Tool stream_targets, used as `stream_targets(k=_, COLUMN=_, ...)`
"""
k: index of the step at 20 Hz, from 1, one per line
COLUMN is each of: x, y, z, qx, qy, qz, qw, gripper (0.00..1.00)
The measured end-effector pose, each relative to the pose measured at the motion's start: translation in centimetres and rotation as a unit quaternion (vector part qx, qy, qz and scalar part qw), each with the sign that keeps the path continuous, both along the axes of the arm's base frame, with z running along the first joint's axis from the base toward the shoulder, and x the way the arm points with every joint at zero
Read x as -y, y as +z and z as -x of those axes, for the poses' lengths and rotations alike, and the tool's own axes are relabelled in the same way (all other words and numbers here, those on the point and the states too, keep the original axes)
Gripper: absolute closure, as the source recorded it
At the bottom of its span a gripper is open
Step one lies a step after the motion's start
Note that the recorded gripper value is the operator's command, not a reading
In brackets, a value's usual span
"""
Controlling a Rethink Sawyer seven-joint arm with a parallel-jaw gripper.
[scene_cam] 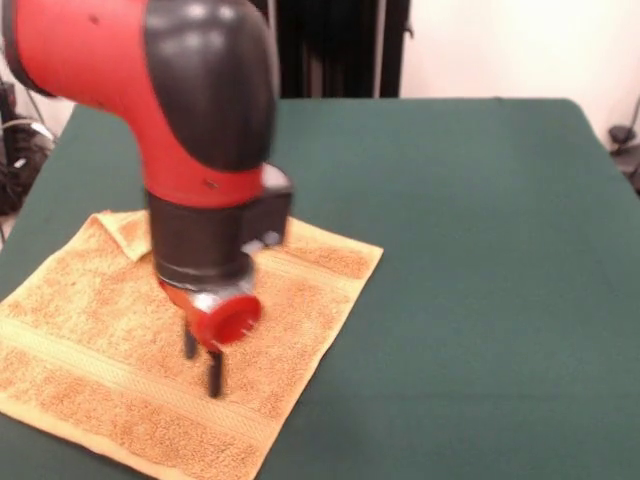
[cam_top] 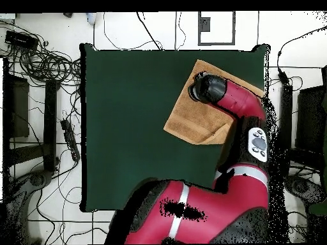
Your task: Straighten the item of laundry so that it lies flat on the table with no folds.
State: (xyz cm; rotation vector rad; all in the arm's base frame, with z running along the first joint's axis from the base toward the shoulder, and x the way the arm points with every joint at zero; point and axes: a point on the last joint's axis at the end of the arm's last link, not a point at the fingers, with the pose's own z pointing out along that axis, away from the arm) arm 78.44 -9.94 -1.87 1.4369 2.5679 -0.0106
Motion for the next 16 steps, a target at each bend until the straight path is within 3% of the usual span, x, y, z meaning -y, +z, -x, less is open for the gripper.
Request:
stream_targets(k=6, x=6.2, y=4.5, z=1.2, qx=-0.013, qy=-0.020, qz=0.010, qw=0.9997, gripper=0.00)
stream_targets(k=7, x=8.9, y=6.9, z=1.7, qx=-0.026, qy=-0.031, qz=0.008, qw=0.9992, gripper=0.00)
stream_targets(k=13, x=13.8, y=12.0, z=3.1, qx=-0.046, qy=-0.053, qz=0.006, qw=0.9975, gripper=0.00)
stream_targets(k=16, x=16.5, y=14.3, z=3.7, qx=-0.041, qy=-0.063, qz=0.013, qw=0.9971, gripper=0.00)
